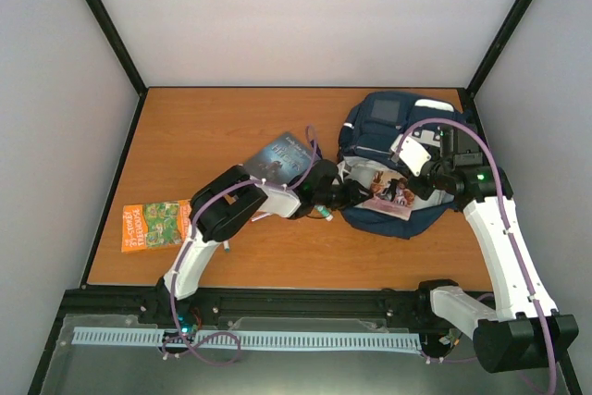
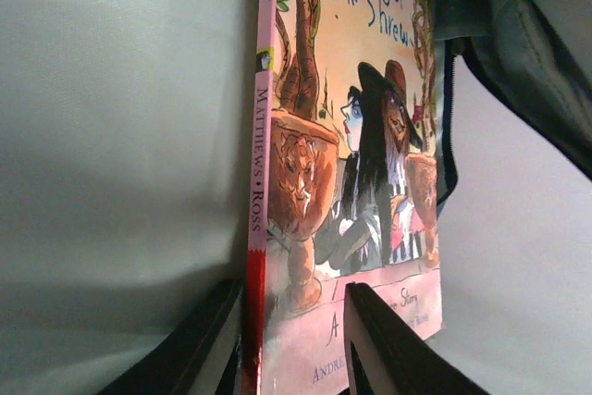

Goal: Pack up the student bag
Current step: Place the book in the student bag.

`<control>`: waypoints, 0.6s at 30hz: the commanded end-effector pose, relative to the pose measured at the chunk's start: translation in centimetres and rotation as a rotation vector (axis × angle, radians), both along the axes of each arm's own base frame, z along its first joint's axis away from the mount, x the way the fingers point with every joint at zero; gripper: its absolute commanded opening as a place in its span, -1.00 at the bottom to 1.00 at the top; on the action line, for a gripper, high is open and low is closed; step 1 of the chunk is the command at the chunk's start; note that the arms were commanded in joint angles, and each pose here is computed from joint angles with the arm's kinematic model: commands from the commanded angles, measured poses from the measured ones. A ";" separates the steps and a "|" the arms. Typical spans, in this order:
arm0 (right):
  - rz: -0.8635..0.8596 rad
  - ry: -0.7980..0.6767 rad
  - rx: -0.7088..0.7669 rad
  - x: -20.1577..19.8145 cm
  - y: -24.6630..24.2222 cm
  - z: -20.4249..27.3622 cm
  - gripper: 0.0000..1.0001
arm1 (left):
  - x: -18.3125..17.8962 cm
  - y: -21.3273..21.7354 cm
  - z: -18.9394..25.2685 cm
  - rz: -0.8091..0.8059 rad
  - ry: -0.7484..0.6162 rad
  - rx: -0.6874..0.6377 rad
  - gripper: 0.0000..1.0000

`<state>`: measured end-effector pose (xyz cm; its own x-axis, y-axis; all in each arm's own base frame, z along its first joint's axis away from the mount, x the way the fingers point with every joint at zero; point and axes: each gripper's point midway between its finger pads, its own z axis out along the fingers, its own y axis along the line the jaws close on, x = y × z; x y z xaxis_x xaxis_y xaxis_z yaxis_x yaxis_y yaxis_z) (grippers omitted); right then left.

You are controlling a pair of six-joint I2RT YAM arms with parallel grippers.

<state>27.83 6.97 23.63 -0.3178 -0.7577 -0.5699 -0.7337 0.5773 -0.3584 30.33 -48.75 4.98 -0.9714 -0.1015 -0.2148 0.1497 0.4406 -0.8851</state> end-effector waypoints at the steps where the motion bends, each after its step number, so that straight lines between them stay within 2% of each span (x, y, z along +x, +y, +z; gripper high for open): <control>1: 0.022 -0.073 0.065 0.3 1.1 1.9 -0.94 | -2.0 -0.5 -2.3 -0.026 0.126 -0.052 -0.42; 10: 0.016 -0.075 0.069 0.0 1.0 1.9 -0.94 | -1.8 -0.7 -0.4 -0.025 0.101 -0.079 -0.98; 18: -0.002 -0.102 0.054 0.2 0.6 2.6 -0.94 | -3.1 0.6 1.1 -0.073 0.000 -0.108 -0.99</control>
